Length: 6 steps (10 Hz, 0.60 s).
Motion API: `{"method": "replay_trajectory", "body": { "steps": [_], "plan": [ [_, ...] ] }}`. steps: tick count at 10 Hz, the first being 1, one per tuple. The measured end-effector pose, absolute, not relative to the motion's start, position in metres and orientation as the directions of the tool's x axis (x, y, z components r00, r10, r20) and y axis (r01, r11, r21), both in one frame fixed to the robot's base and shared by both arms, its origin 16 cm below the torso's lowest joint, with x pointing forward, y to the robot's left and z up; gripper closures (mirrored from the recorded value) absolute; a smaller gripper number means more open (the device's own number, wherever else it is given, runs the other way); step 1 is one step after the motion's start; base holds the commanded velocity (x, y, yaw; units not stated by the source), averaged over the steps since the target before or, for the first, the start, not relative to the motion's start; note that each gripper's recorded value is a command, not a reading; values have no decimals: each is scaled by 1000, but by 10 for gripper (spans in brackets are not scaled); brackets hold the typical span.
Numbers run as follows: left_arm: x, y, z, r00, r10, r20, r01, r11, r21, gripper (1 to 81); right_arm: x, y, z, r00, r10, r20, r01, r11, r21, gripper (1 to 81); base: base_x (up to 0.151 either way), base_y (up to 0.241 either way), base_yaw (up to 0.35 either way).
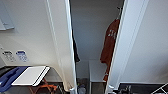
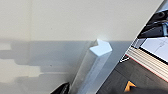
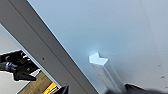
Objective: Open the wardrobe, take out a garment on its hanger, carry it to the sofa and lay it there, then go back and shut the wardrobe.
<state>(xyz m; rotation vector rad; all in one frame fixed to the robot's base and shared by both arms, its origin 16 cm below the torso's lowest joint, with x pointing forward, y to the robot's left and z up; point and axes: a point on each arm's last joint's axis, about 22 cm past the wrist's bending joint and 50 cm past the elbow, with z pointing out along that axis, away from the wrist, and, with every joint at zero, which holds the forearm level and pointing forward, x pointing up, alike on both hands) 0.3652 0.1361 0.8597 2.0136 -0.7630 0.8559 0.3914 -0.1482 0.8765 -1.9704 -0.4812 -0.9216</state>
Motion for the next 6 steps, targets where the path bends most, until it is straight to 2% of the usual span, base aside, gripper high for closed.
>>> {"method": "replay_trajectory", "body": {
  "steps": [4, 5, 6],
  "plan": [
    [330, 202, 863, 607, -56, 793, -662, -588, 465, 10, 343, -227, 875, 647, -106, 755, 561, -606, -565, 10, 0, 0, 0],
    [305, 221, 863, 651, -19, 758, -609, -609, 508, 10, 333, -248, 875, 651, -118, 750, 535, -630, -563, 10, 0, 0, 0],
    [186, 166, 869, 772, -77, 631, -590, -459, 665, 10, 288, -246, 864, 726, -80, 683, 502, -617, -606, 10, 0, 0, 0]
  ]
}}
